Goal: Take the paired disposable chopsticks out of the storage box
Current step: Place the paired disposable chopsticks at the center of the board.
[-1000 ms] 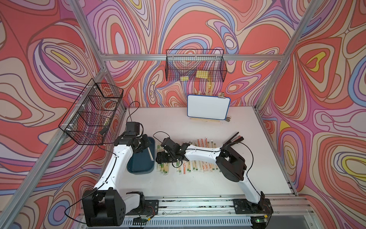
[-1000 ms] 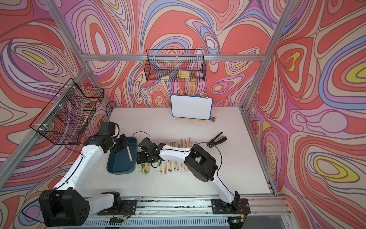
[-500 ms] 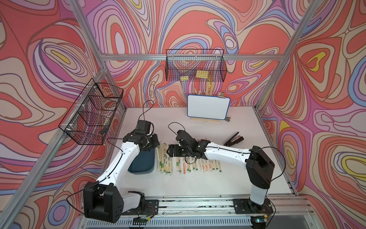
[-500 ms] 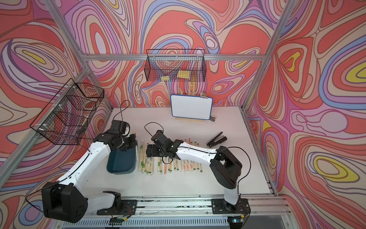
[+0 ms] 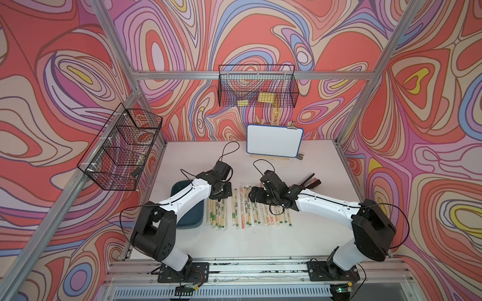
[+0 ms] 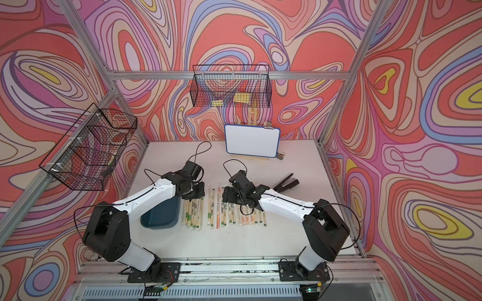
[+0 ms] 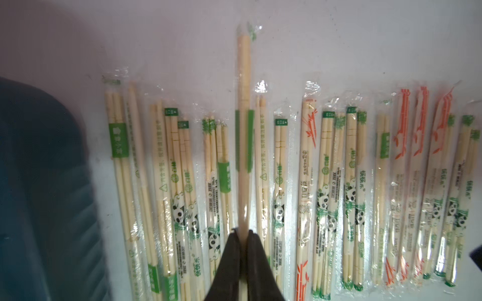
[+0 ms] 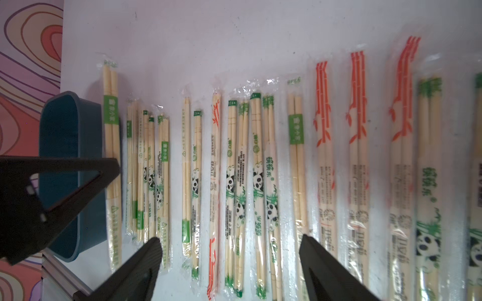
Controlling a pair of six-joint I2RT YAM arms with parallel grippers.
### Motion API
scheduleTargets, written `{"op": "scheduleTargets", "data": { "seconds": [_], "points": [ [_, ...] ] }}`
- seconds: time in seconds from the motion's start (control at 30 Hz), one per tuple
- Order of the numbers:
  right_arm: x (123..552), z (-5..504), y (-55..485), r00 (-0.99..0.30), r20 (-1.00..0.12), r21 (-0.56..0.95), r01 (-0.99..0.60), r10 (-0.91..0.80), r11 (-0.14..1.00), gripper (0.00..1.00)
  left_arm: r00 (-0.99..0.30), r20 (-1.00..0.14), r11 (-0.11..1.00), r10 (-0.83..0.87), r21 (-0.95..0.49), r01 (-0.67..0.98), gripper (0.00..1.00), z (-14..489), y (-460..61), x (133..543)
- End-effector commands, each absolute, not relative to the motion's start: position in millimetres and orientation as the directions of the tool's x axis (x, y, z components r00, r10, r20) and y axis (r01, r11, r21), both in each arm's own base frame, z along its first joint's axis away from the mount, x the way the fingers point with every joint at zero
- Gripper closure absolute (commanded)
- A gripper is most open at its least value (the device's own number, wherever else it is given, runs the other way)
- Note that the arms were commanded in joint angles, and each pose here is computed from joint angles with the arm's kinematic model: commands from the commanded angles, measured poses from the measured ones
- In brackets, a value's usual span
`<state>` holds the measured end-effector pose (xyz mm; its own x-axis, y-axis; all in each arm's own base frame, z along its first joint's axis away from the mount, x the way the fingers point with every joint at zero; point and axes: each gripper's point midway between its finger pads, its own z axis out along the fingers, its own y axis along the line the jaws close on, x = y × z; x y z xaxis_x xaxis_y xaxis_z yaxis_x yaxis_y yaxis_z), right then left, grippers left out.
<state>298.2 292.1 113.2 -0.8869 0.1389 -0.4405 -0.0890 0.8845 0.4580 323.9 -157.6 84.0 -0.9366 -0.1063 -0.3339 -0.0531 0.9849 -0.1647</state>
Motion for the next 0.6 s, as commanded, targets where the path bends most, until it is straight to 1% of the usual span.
{"op": "scheduleTargets", "data": {
  "seconds": [0.0, 0.27, 0.57],
  "points": [
    [298, 119, 277, -0.871, -0.469, 0.431, -0.082, 0.146, 0.899, 0.12, -0.923, -0.366, 0.988, -0.117, -0.135, -0.072, 1.0, 78, -164, 336],
    [296, 121, 264, -0.866, -0.474, 0.428, -0.067, 0.16, 0.901, 0.11, -0.935, -0.337, 0.991, -0.11, -0.109, -0.077, 1.0, 48, -178, 334],
    [293, 124, 255, -0.86, -0.482, 0.421, -0.059, 0.168, 0.905, 0.11, -0.938, -0.322, 0.991, -0.126, -0.088, -0.102, 1.0, 30, -176, 332]
  ]
}}
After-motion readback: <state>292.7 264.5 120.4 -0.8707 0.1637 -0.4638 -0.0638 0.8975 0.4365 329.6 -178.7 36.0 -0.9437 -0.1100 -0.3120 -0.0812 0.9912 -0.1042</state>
